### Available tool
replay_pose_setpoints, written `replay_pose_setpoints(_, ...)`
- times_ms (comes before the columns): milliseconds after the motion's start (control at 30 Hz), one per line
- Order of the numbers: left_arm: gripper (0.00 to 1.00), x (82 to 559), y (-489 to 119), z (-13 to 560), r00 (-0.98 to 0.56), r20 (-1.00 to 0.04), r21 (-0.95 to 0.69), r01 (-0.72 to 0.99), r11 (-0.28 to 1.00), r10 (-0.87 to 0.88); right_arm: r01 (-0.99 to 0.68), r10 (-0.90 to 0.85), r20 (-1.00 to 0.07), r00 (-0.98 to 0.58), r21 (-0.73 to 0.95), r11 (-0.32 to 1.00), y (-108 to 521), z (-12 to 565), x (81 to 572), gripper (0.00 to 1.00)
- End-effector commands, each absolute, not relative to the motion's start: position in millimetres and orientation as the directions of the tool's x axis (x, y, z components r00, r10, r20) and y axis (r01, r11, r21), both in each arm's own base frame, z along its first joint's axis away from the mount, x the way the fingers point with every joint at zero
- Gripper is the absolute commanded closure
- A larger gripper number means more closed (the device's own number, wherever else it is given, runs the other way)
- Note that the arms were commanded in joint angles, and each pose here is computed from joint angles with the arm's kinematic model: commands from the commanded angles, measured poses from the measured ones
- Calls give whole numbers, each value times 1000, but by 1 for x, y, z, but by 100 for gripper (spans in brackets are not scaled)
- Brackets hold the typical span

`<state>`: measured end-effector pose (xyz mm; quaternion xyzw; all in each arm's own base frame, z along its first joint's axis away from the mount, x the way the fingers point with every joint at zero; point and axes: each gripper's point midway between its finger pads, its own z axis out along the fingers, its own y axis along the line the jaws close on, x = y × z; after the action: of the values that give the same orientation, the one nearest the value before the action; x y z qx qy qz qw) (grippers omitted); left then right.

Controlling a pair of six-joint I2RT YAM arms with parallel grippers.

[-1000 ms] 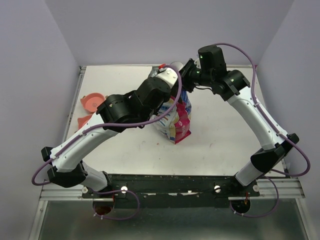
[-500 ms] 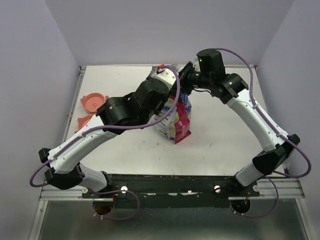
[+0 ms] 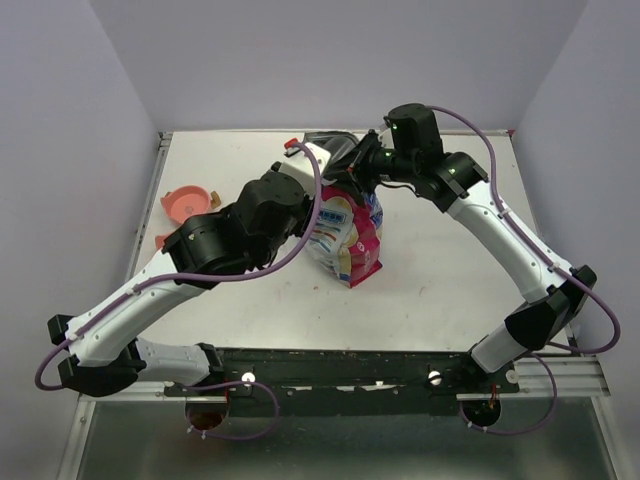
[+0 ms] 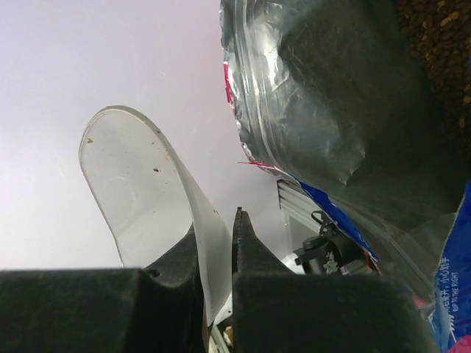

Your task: Serve the pet food

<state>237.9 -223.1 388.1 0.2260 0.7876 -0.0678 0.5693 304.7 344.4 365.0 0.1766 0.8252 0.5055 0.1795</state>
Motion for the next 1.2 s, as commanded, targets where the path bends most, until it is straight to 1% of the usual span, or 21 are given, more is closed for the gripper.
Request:
replay_pose_setpoints(0,48,240,-207,386,-268,-923,166,372,913,277,115,484,-62,-873,938,328,344,395,300,100)
replay_pose_setpoints(133,47,243,-207,382,-272,-910,202,366,909,312,118,484,-59,-873,937,329,344,394,301,100)
replay_pose_setpoints(233,49,245,-209,385,-264,-914,202,365,909,309,116,484,-61,-873,937,328,345,394,301,100)
replay_pose_setpoints(300,49,246,-212,387,-255,-917,202,366,908,307,121,479,-57,-876,935,333,345,391,301,100)
replay_pose_setpoints(567,40,249,-227,402,-232,-934,161,402,901,270,119,475,-64,-878,931,345,345,387,301,100)
replay_pose_setpoints(667,37,250,-229,403,-250,-934,138,404,904,254,109,476,-76,-876,931,349,345,389,302,99)
replay_pose_setpoints(767,40,252,-228,403,-262,-934,122,406,906,243,108,478,-79,-875,930,352,344,389,302,100)
replay_pose_setpoints(867,49,254,-227,401,-263,-931,132,406,904,253,109,476,-77,-876,930,350,345,389,303,100)
replay_pose_setpoints(967,55,256,-228,398,-262,-926,150,406,902,272,106,474,-78,-877,931,350,345,390,302,100)
replay_pose_setpoints(1033,55,257,-230,397,-261,-926,153,407,901,274,103,474,-81,-877,931,350,345,390,302,100)
replay_pose_setpoints(1167,47,258,-233,399,-255,-926,157,413,897,279,106,473,-78,-878,931,350,345,390,302,100)
